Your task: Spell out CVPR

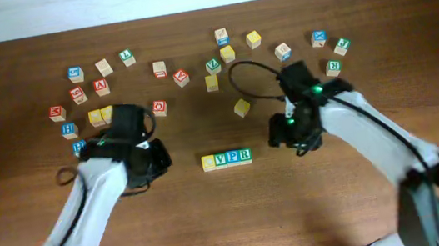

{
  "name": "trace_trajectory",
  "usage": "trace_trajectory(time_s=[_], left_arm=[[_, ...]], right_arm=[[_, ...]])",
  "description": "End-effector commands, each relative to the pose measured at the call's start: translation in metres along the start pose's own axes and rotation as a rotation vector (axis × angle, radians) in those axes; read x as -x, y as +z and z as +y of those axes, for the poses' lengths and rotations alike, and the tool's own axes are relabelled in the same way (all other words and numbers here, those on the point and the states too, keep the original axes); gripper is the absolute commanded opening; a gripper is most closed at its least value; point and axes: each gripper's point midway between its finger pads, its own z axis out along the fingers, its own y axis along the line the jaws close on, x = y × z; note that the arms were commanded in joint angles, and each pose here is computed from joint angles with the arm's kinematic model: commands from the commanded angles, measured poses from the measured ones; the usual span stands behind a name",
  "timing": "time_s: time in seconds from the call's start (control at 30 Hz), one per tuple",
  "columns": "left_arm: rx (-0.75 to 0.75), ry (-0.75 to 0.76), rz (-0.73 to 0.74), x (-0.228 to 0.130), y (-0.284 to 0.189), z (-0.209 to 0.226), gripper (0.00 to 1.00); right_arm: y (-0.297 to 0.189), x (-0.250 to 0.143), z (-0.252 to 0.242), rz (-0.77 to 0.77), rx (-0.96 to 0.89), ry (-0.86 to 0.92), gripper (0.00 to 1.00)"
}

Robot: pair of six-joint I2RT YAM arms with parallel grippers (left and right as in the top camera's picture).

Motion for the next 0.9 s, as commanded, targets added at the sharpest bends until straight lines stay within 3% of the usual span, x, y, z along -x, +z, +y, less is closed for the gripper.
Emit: trace_trajectory(time_s=[0.0, 0.03, 0.1, 0.23, 0.37, 0.87], left_arm=[[-0.057, 0.012, -0.132, -0.006, -0.067, 0.003, 0.87], [-0.061, 0.013, -0.138, -0.011, -0.075, 0.005, 0.99], [-0.059, 0.013, -0.136, -0.029, -0.092, 0.013, 0.99], [-0.089, 0.018, -0.168, -0.062, -0.124, 0.025, 0.99], [-0.188, -0.012, -0.315, -0.086, -0.149, 0.035, 0.99], [-0.224, -0.015, -0.366, -0.097, -0.152, 0.041, 0.99]], right_arm=[[-0.082, -0.02, 0.002, -0.148, 0.033, -0.031, 0.98], [-0.1, -0.033, 0.001, -0.178, 0.039, -0.047, 0.98], [-0.14, -0.069, -0.008, -0.268, 0.018, -0.099, 0.98], [-0.185, -0.13, -0.008, -0.411, 0.158, -0.199, 0.98], [-0.185, -0.157, -0.032, -0.465, 0.201, -0.181, 0.98], [-0.175, -0.161, -0.041, -0.439, 0.172, -0.175, 0.98]])
